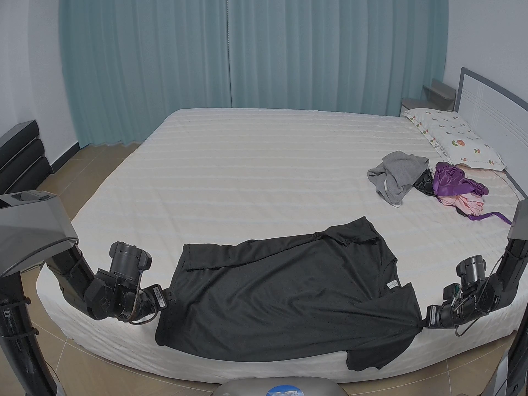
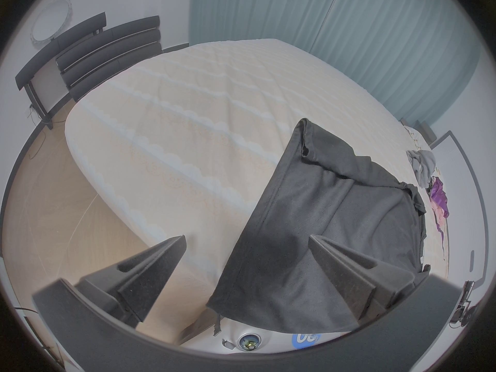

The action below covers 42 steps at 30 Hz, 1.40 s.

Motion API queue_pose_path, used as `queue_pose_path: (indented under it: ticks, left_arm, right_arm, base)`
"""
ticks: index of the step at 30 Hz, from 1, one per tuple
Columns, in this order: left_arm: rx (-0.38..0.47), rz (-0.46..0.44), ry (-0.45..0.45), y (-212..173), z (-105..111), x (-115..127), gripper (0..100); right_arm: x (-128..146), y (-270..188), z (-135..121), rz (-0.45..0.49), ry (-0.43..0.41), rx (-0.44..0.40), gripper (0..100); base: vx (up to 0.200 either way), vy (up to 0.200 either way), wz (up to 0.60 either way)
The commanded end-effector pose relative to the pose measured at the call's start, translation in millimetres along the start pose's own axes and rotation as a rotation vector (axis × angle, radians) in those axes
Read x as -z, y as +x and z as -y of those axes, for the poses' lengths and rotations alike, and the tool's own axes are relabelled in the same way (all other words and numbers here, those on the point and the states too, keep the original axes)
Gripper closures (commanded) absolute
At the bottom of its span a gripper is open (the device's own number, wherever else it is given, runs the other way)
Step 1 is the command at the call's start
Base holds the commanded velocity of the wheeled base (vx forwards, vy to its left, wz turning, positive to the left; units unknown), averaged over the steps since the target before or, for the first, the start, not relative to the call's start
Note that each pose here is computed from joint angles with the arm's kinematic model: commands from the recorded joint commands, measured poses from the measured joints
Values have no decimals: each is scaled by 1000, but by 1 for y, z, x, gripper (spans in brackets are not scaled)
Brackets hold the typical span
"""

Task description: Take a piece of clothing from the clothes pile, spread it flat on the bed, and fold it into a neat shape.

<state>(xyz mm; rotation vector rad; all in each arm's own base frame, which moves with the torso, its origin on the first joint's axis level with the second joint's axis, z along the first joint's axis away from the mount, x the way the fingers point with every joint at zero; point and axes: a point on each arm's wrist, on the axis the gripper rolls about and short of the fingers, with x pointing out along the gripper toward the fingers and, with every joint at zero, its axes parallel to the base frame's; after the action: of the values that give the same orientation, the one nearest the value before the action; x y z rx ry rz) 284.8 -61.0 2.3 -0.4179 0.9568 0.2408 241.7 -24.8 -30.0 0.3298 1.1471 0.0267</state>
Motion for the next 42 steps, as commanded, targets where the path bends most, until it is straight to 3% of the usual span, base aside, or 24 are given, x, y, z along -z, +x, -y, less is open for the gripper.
queue_pose_path:
  ticks: [1, 8, 13, 19, 33, 42]
  left_arm:
    - [5, 8, -14, 1, 2, -3, 0]
    - [52, 27, -83, 0, 9, -12, 0]
    - [110, 23, -147, -3, 12, -20, 0]
    - [129, 12, -158, -2, 10, -23, 0]
    - [188, 49, -191, 21, 35, -47, 0]
    - [212, 65, -166, 65, 62, -55, 0]
  right_arm:
    - [-4, -1, -4, 18, -10, -13, 0]
    - [-27, -4, -24, 93, 33, -123, 0]
    - [-55, 2, -56, 156, 170, -209, 0]
    - [-65, 4, -78, 183, 277, -280, 0]
    - [-58, 18, -83, 154, 367, -301, 0]
    - [-56, 18, -80, 151, 372, -294, 0]
  base:
    - [0, 0, 0]
    - [0, 0, 0]
    - [0, 0, 0]
    - [167, 0, 0]
    - [14, 0, 0]
    - [0, 0, 0]
